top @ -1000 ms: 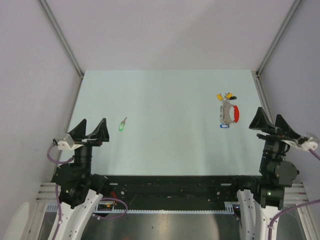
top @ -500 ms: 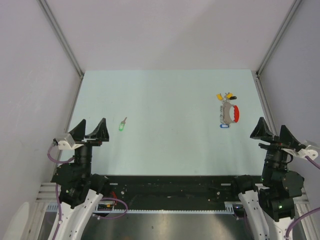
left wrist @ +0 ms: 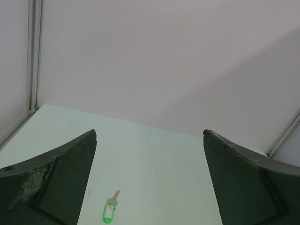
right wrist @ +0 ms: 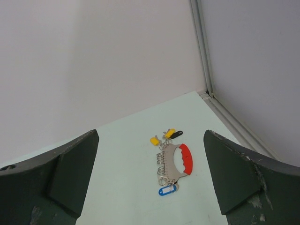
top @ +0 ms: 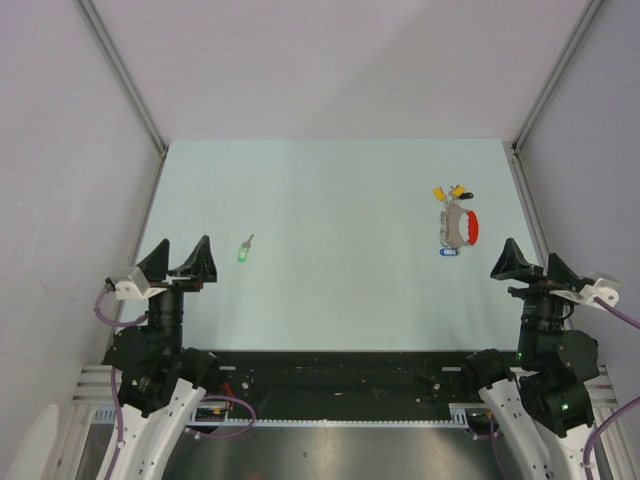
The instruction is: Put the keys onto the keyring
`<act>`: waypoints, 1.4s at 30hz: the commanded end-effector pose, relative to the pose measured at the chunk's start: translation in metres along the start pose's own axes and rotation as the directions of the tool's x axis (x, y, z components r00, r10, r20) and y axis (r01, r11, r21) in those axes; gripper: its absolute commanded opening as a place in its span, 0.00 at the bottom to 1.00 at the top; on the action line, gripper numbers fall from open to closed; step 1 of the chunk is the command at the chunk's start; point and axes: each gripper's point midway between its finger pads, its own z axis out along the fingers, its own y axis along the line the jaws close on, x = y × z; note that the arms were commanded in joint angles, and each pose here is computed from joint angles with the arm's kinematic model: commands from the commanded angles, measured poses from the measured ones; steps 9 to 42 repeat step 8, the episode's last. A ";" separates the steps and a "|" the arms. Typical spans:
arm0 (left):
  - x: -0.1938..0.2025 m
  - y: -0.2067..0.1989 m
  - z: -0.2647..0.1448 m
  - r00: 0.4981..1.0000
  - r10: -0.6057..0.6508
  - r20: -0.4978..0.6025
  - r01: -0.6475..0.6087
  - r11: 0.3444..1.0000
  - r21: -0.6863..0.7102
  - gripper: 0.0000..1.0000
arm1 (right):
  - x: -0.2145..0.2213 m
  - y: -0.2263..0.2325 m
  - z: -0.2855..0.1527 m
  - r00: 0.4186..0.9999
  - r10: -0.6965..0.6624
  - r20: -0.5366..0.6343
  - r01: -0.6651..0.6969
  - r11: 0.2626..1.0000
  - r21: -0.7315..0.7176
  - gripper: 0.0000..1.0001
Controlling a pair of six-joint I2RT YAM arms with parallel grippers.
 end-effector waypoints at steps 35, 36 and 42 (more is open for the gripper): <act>-0.024 0.007 -0.010 0.997 0.025 0.071 -0.024 0.999 -0.022 1.00 | 0.000 0.000 0.000 1.000 0.008 0.007 -0.008 1.000 -0.003 1.00; -0.024 0.007 -0.010 0.997 0.025 0.071 -0.024 0.999 -0.022 1.00 | 0.000 0.000 0.000 1.000 0.008 0.007 -0.008 1.000 -0.003 1.00; -0.024 0.007 -0.010 0.997 0.025 0.071 -0.024 0.999 -0.022 1.00 | 0.000 0.000 0.000 1.000 0.008 0.007 -0.008 1.000 -0.003 1.00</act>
